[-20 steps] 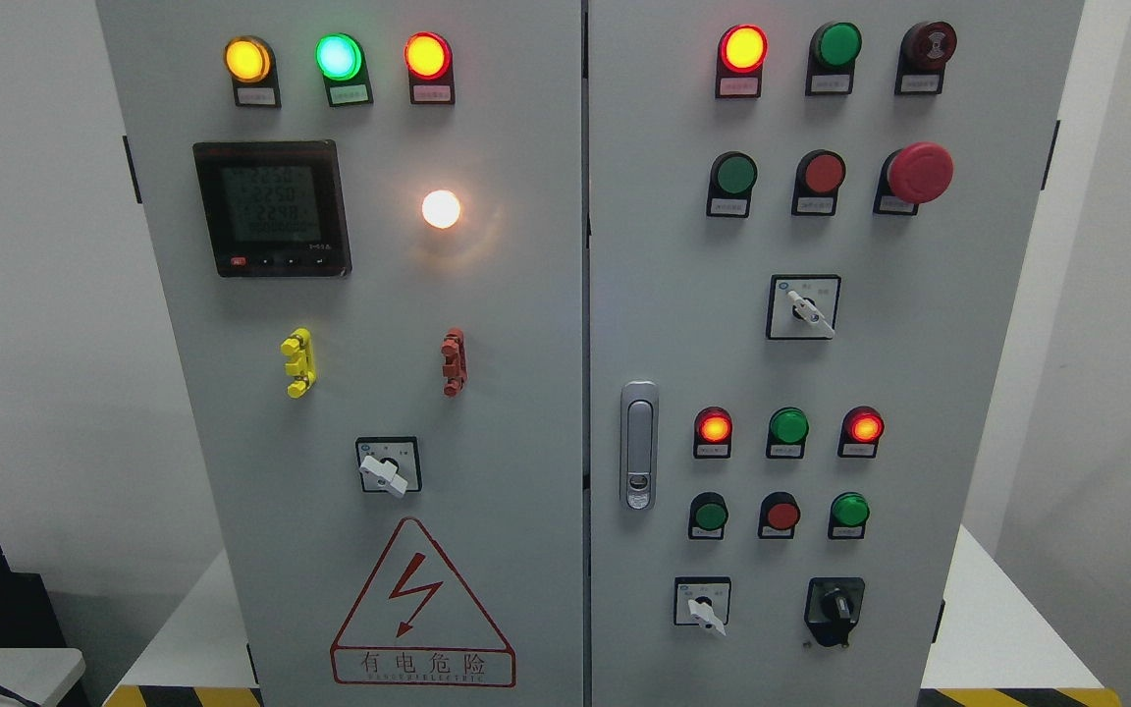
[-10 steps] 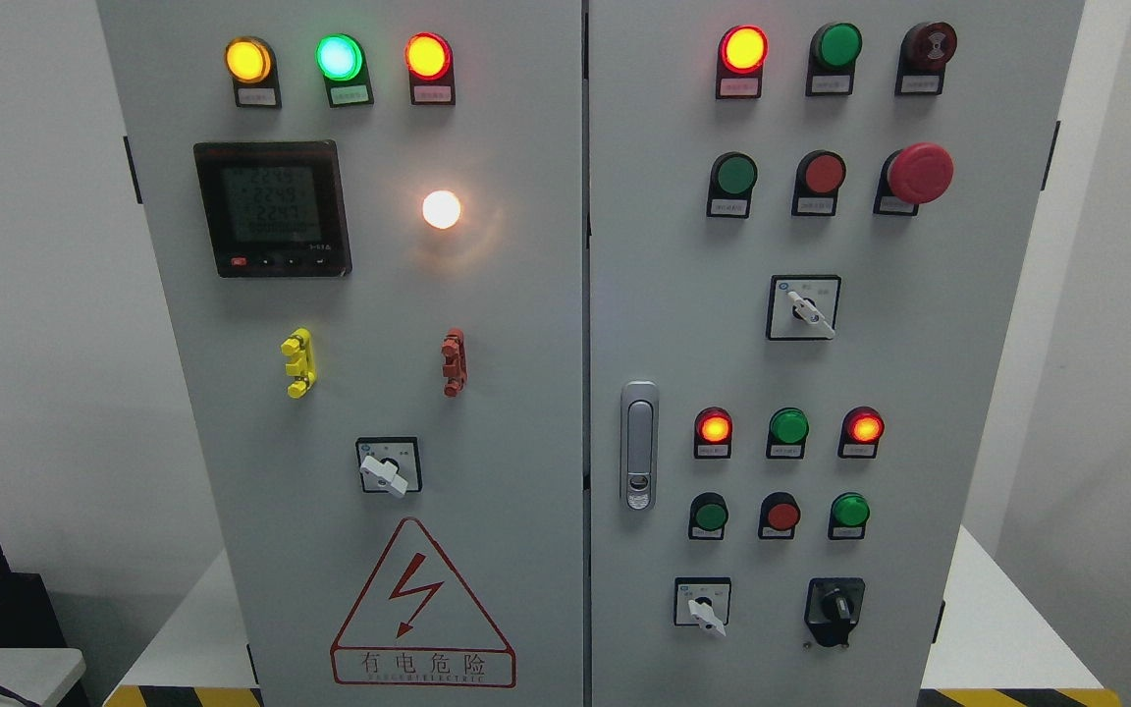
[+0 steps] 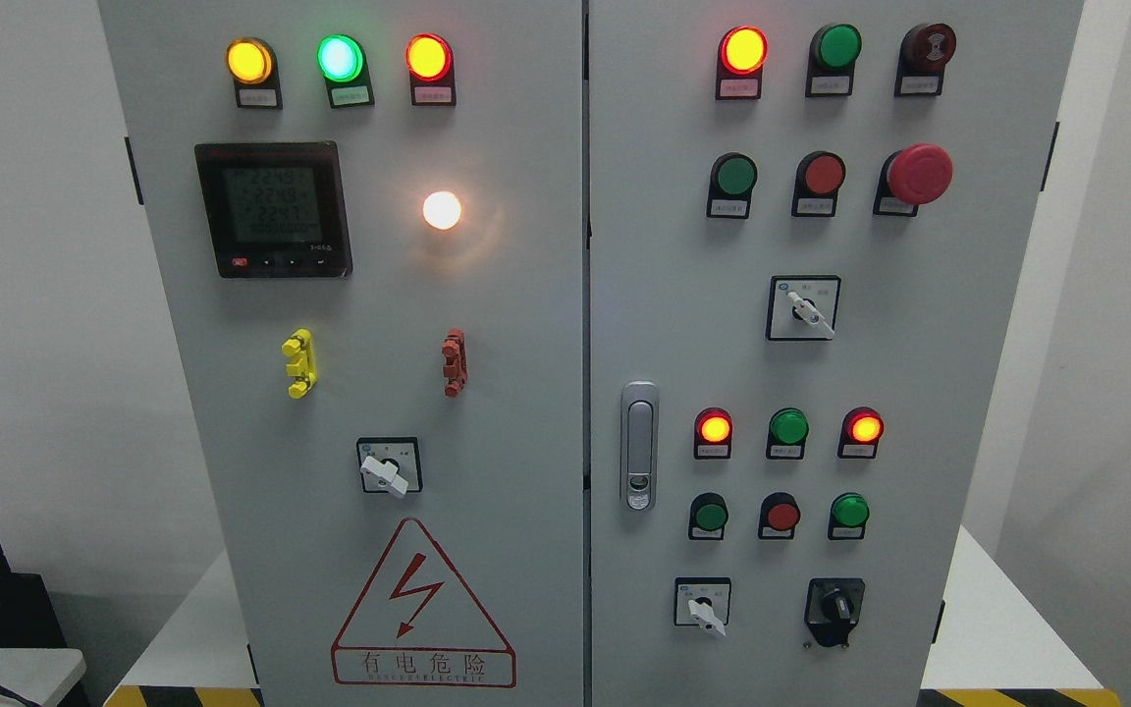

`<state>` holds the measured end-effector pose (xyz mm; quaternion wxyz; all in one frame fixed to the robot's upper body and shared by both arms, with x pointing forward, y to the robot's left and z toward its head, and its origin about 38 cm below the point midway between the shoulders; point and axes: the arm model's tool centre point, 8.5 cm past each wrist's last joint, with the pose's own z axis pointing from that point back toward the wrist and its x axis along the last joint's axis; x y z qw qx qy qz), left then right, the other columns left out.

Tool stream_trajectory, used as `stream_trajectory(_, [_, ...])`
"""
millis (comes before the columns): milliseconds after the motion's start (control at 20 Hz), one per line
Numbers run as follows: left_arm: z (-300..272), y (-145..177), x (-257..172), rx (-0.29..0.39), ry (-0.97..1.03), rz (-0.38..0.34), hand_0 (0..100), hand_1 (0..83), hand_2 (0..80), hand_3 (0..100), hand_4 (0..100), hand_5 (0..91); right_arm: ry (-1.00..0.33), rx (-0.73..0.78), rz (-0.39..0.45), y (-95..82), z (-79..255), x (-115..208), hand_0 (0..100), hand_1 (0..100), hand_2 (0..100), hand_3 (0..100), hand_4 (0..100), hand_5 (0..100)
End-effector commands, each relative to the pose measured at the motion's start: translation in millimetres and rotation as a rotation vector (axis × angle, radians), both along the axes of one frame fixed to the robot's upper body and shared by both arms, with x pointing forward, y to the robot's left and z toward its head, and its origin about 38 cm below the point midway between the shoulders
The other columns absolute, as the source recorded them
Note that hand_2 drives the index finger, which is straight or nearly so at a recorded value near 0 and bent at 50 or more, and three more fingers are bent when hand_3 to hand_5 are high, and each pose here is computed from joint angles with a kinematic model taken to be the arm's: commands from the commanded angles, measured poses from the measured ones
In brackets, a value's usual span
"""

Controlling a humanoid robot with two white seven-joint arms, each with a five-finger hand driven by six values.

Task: Turn on light switch 1

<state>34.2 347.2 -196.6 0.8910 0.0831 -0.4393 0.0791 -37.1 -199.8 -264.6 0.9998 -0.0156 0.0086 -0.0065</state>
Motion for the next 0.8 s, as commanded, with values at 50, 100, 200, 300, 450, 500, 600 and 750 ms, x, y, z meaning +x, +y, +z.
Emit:
stream_trajectory(50, [-40, -95, -159, -0.335, 0.612, -0.061, 54, 0.0, 0.0, 0, 2, 10.8, -0.002, 0.002, -0.008, 1.0, 0, 1, 12, 39, 0, 0, 0, 0])
stream_trajectory(100, [-43, -99, -153, -0.348, 0.639, -0.084, 54, 0.0, 0.0, 0, 0, 10.2, 0.001, 0.0, -0.008, 0.0, 0, 0, 12, 39, 0, 0, 0, 0])
stream_trajectory(200, [-48, -105, -140, -0.358, 0.696, -0.164, 55, 0.0, 0.0, 0, 0, 10.0, 0.0, 0.0, -0.008, 0.0, 0, 0, 12, 39, 0, 0, 0, 0])
stream_trajectory(300, [-53, -109, -131, -0.352, 0.768, -0.259, 55, 0.0, 0.0, 0, 0, 10.8, -0.002, 0.002, -0.008, 1.0, 0, 1, 12, 39, 0, 0, 0, 0])
stream_trajectory(450, [-57, -108, -118, -0.298, 0.831, -0.291, 56, 0.0, 0.0, 0, 0, 12.1, 0.0, 0.0, -0.008, 0.0, 0, 0, 12, 39, 0, 0, 0, 0])
stream_trajectory(500, [-59, -111, -111, -0.293, 0.835, -0.291, 56, 0.0, 0.0, 0, 0, 12.3, 0.0, 0.002, -0.008, 1.0, 0, 0, 12, 39, 0, 0, 0, 0])
stream_trajectory(600, [-61, -119, -103, -0.3, 0.848, -0.292, 56, 0.0, 0.0, 0, 0, 12.5, 0.0, 0.002, -0.008, 1.0, 0, 0, 12, 39, 0, 0, 0, 0])
stream_trajectory(750, [-61, -122, -99, -0.297, 0.851, -0.314, 56, 0.0, 0.0, 0, 0, 11.7, 0.0, 0.0, -0.008, 0.0, 0, 0, 12, 39, 0, 0, 0, 0])
